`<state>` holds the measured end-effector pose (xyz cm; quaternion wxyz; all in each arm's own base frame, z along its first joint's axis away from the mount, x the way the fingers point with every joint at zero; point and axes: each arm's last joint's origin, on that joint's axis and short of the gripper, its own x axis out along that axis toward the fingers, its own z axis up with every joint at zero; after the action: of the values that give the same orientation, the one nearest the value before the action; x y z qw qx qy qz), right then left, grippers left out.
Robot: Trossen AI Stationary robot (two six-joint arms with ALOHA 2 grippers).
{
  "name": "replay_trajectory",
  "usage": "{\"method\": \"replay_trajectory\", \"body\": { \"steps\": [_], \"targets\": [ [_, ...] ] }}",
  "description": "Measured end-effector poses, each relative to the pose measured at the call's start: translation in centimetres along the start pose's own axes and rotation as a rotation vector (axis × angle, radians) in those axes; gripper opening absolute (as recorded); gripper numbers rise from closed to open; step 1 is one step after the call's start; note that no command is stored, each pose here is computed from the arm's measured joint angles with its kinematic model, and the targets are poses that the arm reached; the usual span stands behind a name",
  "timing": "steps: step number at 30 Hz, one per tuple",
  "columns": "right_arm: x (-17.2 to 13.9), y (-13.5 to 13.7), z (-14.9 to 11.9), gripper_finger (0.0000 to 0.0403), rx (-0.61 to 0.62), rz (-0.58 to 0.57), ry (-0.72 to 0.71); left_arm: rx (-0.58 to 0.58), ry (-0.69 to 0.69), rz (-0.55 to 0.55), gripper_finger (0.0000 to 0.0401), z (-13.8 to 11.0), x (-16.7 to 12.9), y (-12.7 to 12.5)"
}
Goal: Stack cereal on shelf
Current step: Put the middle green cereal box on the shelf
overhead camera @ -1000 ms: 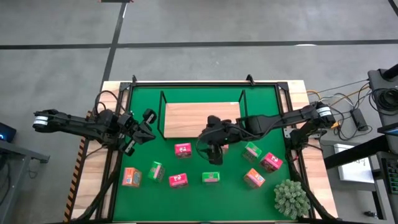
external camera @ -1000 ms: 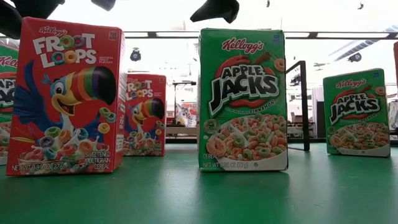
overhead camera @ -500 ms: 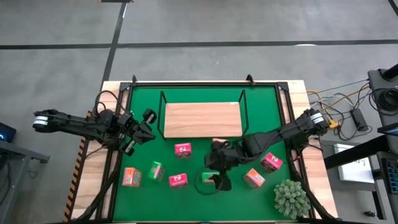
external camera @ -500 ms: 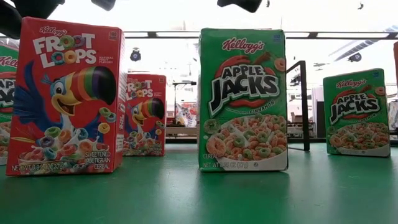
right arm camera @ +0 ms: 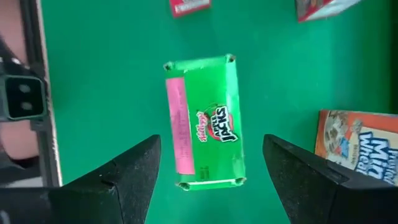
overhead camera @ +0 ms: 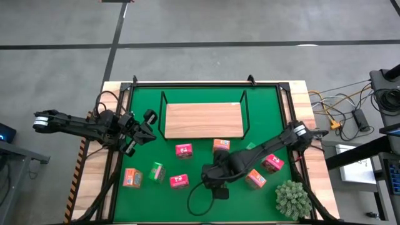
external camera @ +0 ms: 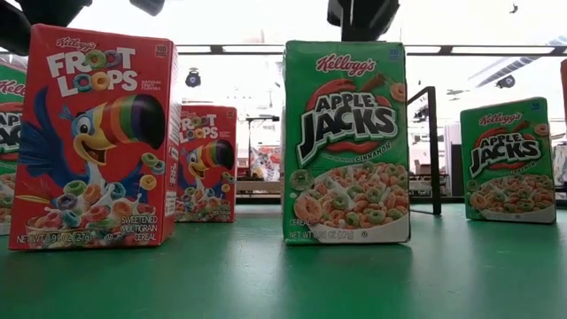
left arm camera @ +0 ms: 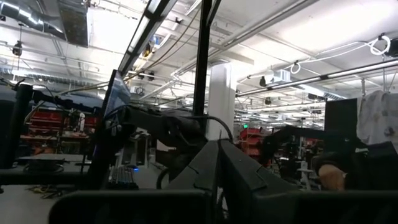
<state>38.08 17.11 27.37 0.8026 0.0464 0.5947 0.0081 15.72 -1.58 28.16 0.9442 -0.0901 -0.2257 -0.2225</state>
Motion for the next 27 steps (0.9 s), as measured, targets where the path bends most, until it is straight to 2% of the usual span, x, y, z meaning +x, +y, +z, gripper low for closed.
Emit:
{"method": "replay_trajectory", "body": {
  "steps": [6, 18, 27],
  "targets": [
    [1.6, 0.5, 0.4, 0.0267, -0.033, -0.027, 0.062, -0.002, 0.004, 0.001, 0.0, 0.0, 0.0, 0.0],
    [1.4, 0.4, 0.4, 0.0193, -0.039, -0.049, 0.053, -0.003, 0.007, 0.002, 0.0, -0.1, 0.0, 0.0],
    [1.4, 0.4, 0.5, 0.0156, -0.065, -0.047, 0.048, -0.007, 0.016, 0.004, 0.0, -0.2, 0.0, 0.0]
  ]
}}
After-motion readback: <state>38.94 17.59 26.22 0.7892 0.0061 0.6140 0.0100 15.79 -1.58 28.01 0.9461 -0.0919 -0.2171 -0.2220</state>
